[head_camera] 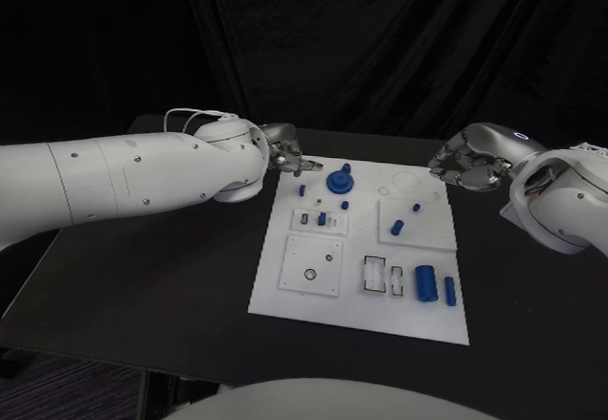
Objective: Assemble the parts on the task board
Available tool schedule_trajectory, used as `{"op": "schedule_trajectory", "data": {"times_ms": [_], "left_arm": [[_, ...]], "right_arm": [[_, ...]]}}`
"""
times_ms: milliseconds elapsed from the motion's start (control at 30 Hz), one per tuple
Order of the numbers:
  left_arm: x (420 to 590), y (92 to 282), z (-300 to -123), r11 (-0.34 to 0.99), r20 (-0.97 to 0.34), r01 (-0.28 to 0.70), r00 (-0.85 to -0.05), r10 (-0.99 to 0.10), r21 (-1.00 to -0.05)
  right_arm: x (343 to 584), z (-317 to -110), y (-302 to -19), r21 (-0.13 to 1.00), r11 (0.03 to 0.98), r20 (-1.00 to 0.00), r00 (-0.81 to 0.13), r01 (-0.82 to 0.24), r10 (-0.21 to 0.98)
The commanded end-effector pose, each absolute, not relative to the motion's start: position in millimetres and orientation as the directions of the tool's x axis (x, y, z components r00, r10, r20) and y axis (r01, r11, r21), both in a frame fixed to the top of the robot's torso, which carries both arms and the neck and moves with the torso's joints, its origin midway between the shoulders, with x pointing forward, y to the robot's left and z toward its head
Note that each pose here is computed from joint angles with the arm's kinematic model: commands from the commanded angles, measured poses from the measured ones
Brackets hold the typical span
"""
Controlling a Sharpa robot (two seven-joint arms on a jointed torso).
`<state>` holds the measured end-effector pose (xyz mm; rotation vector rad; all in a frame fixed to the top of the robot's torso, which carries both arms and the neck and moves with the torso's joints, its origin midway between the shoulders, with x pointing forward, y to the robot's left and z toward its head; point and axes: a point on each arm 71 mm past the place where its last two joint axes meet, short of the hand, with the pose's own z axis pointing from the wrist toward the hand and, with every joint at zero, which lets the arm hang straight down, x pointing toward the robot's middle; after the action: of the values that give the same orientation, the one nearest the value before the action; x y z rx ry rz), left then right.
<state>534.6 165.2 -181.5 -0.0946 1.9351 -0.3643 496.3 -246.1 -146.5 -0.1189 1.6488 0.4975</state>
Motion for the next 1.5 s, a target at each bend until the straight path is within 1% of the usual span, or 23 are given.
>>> {"op": "schedule_trajectory", "data": {"times_ms": [33,300,633,1100,1500], "left_arm": [[539.6,166.7,-186.5,0.963,-0.879,0.098,-0.439,-0.184,-0.251],[550.2,171.9,-195.0,0.977,-0.871,0.068,-0.469,-0.149,-0.204],[554.5,173.1,-199.7,0.979,-0.868,0.063,-0.477,-0.140,-0.193],[553.2,165.7,-204.5,0.976,-0.860,0.091,-0.495,-0.126,-0.196],[551.9,164.5,-209.0,0.978,-0.849,0.091,-0.515,-0.113,-0.186]], "right_arm": [[496.6,-146.9,-247.7,0.250,0.907,-0.967,-0.140,-0.340,0.214],[495.9,-146.8,-249.4,0.250,0.908,-0.967,-0.139,-0.336,0.215],[496.1,-147.2,-247.7,0.250,0.907,-0.967,-0.143,-0.340,0.213],[496.5,-147.7,-247.1,0.248,0.907,-0.967,-0.148,-0.341,0.209],[496.5,-147.9,-247.2,0.248,0.907,-0.967,-0.151,-0.342,0.207]]}}
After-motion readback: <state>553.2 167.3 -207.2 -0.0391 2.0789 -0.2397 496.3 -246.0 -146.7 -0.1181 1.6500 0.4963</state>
